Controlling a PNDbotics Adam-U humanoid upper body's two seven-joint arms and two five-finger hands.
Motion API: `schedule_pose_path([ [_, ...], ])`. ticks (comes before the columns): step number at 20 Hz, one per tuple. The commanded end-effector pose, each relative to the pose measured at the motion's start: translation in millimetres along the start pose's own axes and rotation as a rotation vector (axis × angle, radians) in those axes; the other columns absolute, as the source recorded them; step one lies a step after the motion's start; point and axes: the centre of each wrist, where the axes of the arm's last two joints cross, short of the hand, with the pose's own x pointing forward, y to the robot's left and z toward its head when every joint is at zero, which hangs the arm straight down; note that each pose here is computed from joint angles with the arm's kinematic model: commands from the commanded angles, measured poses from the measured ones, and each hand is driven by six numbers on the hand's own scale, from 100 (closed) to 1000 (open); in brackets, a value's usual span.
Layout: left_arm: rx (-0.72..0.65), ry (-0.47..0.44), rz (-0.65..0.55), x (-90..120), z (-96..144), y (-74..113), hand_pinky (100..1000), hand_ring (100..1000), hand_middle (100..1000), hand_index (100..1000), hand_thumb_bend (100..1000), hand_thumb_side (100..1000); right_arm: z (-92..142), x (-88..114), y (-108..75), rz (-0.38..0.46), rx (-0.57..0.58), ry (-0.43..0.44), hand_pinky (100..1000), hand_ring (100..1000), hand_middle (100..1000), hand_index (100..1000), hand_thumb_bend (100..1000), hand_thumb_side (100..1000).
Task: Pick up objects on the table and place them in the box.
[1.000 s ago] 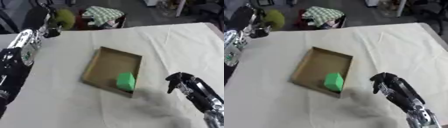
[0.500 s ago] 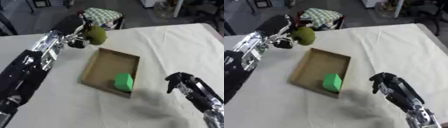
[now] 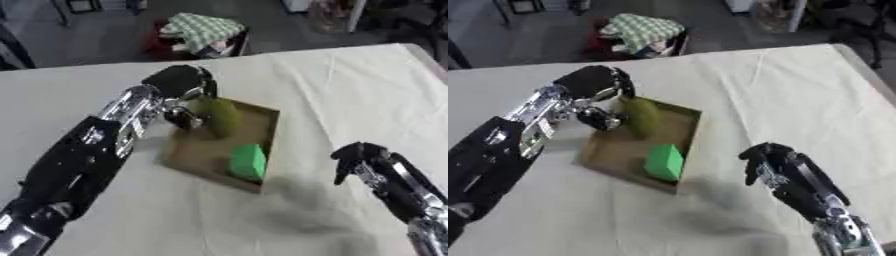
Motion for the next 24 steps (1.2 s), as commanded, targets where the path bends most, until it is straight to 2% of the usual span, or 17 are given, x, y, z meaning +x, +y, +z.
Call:
schedule_pose_path([
  [1, 0.033, 0.000, -0.040, -8.7, 10.6, 22.3, 698, 690, 755, 862, 458, 558, -1.7, 5.5, -4.1, 0.013, -0.001, -0.018, 454, 432, 432, 640, 100, 639],
  [2, 0.055, 0.007, -0.037, -10.9, 15.7, 27.3, 704, 697, 767, 869, 638, 564, -1.1, 5.1, -4.4, 0.013, -0.003, -0.015, 454, 432, 432, 640, 100, 640],
  [4, 0.121, 0.026, -0.004, -14.5, 27.7, 36.8, 699, 692, 762, 867, 587, 579, -0.5, 4.5, -4.9, 0.014, -0.007, -0.011, 454, 432, 432, 640, 100, 641],
  [5, 0.178, 0.040, 0.025, -16.3, 36.0, 42.6, 691, 677, 742, 860, 520, 564, -0.4, 4.4, -5.0, 0.014, -0.007, -0.010, 454, 433, 432, 640, 100, 640],
  [7, 0.317, 0.074, 0.122, -17.9, 56.3, 51.6, 659, 626, 672, 825, 240, 518, -0.1, 4.1, -5.3, 0.015, -0.008, -0.009, 454, 433, 432, 640, 100, 639],
  [8, 0.395, 0.088, 0.205, -17.7, 68.6, 53.5, 654, 618, 659, 817, 160, 530, 0.3, 3.9, -5.6, 0.015, -0.010, -0.008, 454, 434, 432, 640, 100, 639],
  [9, 0.460, 0.096, 0.296, -16.6, 80.5, 53.9, 643, 603, 633, 803, 100, 565, 0.8, 3.7, -6.0, 0.016, -0.013, -0.007, 454, 434, 432, 640, 100, 639],
  [11, 0.564, 0.099, 0.476, -12.8, 104.3, 51.5, 632, 590, 614, 789, 100, 597, 1.9, 3.2, -7.0, 0.017, -0.020, -0.003, 454, 434, 432, 640, 100, 639],
  [14, 0.658, 0.120, 0.712, -4.6, 130.8, 33.2, 603, 559, 579, 767, 100, 682, 3.9, 2.2, -8.4, 0.019, -0.031, 0.004, 454, 435, 433, 640, 100, 640],
  [17, 0.710, 0.170, 0.868, 5.3, 148.1, 9.7, 596, 552, 569, 760, 100, 718, 5.1, 1.7, -9.2, 0.019, -0.038, 0.008, 454, 435, 434, 641, 100, 639],
  [24, 0.700, 0.264, 1.064, 28.5, 167.3, -39.4, 591, 545, 561, 749, 100, 749, 7.2, 0.4, -10.4, 0.015, -0.060, 0.013, 455, 437, 437, 647, 100, 633],
])
